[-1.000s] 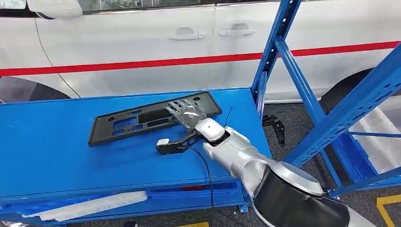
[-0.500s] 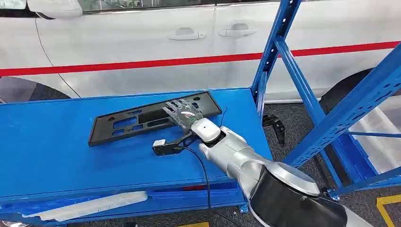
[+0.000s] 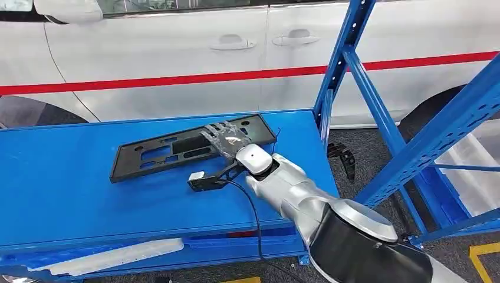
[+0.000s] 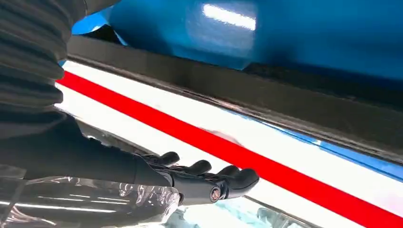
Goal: Take the parts from the cabinet and place them on the table.
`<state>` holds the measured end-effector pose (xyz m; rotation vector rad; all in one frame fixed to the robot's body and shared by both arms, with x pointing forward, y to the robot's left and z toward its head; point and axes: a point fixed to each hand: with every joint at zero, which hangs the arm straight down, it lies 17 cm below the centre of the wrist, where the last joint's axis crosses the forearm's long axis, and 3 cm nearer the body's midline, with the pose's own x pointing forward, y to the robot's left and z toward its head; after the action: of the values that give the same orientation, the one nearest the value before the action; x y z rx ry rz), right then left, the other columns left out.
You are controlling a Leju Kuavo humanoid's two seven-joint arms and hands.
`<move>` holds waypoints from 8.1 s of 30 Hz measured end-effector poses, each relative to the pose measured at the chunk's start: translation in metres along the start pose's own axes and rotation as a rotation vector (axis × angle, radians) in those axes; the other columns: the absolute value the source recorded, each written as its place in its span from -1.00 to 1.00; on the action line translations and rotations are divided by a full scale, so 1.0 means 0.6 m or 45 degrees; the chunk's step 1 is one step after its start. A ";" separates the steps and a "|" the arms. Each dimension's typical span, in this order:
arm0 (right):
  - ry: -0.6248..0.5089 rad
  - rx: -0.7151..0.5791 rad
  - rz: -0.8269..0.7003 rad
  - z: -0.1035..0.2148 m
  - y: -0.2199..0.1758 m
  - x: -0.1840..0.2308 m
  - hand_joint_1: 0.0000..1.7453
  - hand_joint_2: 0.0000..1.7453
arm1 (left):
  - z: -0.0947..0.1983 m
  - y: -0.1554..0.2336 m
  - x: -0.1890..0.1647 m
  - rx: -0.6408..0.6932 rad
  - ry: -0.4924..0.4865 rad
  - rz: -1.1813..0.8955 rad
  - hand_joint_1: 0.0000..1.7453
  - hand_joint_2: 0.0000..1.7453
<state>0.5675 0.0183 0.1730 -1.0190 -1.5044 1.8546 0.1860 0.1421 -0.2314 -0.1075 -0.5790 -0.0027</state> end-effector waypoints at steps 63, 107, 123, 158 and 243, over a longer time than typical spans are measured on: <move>0.002 0.011 0.075 -0.002 -0.003 0.003 -1.00 1.00 | -0.001 -0.006 0.002 -0.016 0.009 0.006 -1.00 -1.00; -0.006 -0.034 0.012 -0.017 -0.057 0.026 -1.00 1.00 | -0.001 0.003 0.002 0.018 -0.001 0.006 -1.00 -1.00; 0.041 -0.029 -0.037 -0.016 -0.050 0.013 -1.00 1.00 | -0.001 0.026 0.008 0.062 -0.046 0.045 -1.00 -1.00; -0.133 -0.076 -0.162 0.023 0.043 0.084 -1.00 1.00 | 0.003 0.075 0.000 0.178 -0.087 0.138 -1.00 -1.00; -0.029 -0.066 -0.119 0.008 0.012 0.007 -1.00 1.00 | 0.005 0.073 -0.003 0.162 -0.092 0.101 -1.00 -1.00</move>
<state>0.5614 0.0170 0.1656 -0.9373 -1.5937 1.7759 0.1845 0.1857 -0.2343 -0.0066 -0.6454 0.1154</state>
